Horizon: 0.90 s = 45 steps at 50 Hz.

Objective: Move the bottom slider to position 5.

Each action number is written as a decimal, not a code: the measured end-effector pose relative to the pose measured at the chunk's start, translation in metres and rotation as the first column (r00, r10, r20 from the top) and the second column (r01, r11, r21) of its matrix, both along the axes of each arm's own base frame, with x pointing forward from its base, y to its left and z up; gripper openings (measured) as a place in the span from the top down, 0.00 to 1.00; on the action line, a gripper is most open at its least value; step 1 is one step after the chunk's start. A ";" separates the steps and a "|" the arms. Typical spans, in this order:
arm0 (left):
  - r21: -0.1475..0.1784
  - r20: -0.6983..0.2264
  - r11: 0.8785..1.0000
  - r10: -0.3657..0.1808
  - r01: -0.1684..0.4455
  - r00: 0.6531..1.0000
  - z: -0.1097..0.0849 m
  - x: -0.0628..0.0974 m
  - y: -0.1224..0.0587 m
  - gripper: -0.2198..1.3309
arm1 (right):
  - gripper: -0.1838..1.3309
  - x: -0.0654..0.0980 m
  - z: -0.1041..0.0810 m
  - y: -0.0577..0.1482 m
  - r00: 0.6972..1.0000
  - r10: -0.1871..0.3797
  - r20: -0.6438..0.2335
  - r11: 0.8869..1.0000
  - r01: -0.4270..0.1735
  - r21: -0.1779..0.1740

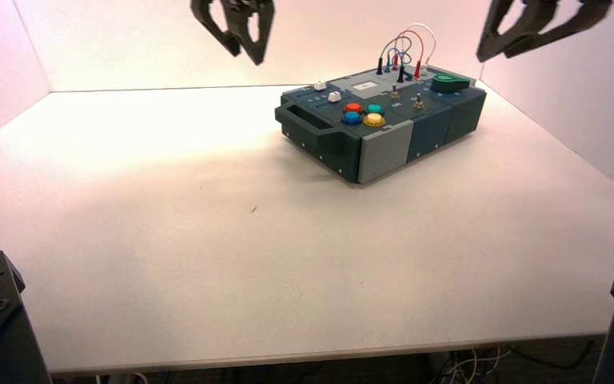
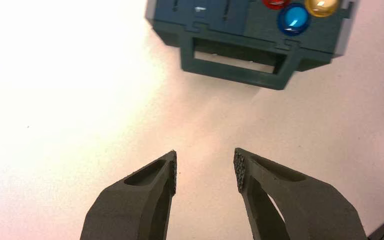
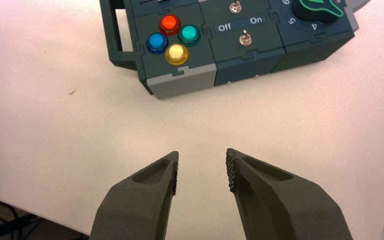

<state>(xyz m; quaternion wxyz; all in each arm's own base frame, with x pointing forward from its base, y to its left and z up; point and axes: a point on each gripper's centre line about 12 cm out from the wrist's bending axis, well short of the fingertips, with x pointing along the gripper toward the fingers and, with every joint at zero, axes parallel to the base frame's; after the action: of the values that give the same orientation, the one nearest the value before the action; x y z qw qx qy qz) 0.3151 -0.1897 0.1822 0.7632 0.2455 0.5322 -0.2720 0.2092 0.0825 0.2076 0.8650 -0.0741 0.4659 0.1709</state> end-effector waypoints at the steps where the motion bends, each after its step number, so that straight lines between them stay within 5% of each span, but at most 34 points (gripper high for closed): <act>1: 0.000 0.000 1.000 0.000 0.000 1.000 0.000 0.000 0.000 0.13 | 0.24 0.003 0.001 0.001 1.000 0.000 -0.001 1.000 0.000 -0.001; 10: -0.001 -0.001 1.000 0.007 -0.007 1.000 -0.001 0.001 0.002 0.13 | 0.29 0.041 0.003 0.015 1.000 -0.002 -0.016 1.000 0.002 -0.007; 20: -0.006 0.004 0.997 0.080 -0.080 0.997 0.002 0.013 0.024 0.13 | 0.35 0.092 -0.015 0.039 0.997 0.019 -0.080 0.999 -0.022 -0.040; 31: -0.023 0.029 0.986 0.168 -0.168 0.985 0.013 0.024 0.053 0.13 | 0.51 0.145 -0.042 0.081 0.986 0.074 -0.150 0.993 -0.086 -0.075; 45: -0.026 0.031 0.979 0.202 -0.201 0.979 0.015 0.028 0.065 0.14 | 0.83 0.183 -0.058 0.128 0.975 0.138 -0.173 0.984 -0.155 -0.086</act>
<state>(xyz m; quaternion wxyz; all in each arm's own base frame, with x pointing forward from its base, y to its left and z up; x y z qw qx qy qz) 0.3432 -0.1251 0.1968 0.7984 0.1860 0.5384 -0.1951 0.3922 0.2105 0.1494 0.8035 -0.1367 0.5375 0.2165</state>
